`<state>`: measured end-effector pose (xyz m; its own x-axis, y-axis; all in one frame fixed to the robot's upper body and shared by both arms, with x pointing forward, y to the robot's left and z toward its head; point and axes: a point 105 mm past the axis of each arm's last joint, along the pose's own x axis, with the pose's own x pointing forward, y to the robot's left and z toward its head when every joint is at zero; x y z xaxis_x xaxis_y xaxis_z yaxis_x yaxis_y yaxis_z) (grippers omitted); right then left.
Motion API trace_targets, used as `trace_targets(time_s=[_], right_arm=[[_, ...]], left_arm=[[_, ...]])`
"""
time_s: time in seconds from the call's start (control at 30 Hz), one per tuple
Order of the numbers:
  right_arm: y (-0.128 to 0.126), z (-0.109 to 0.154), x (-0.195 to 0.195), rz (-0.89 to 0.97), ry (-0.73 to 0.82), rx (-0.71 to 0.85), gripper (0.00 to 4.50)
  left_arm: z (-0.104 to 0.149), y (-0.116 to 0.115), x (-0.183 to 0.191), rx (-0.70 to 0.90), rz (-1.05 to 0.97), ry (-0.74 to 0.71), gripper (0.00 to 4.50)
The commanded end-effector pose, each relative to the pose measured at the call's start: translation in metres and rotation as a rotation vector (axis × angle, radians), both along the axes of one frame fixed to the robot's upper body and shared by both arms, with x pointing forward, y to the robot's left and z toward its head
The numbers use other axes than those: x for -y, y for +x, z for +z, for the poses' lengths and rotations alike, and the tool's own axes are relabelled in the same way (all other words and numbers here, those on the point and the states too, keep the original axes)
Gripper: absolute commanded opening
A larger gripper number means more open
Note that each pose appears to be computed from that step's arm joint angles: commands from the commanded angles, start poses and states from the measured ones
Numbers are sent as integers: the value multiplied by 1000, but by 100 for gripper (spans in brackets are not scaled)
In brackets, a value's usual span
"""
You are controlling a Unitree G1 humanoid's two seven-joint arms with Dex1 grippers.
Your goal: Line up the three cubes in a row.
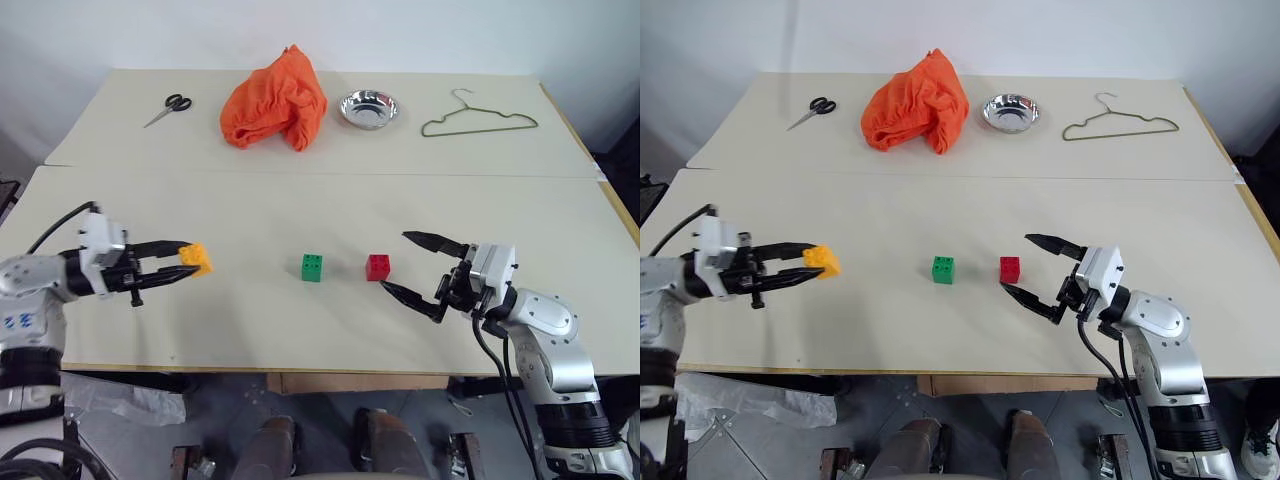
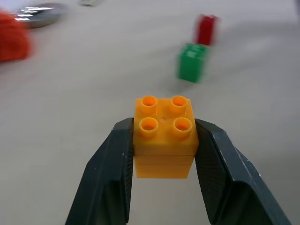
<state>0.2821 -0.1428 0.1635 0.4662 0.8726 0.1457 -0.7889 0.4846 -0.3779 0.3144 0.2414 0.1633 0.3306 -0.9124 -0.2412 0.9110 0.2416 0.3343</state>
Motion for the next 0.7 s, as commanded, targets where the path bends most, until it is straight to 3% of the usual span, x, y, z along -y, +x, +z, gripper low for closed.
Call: trace_targets(time_s=[0.03, 0.27, 0.57, 0.7], right_arm=[[-4, 11, 5, -5, -11, 53, 450], [-12, 13, 10, -36, -31, 62, 450], [-19, 9, 17, -83, -37, 49, 450], [-18, 7, 16, -70, -43, 39, 450]], left_arm=[[-9, 10, 14, -16, -96, 68, 147], [-22, 28, 33, -74, -159, 138, 147], [-32, 32, 41, -150, -173, 147, 147], [-25, 35, 41, -126, -154, 120, 278]])
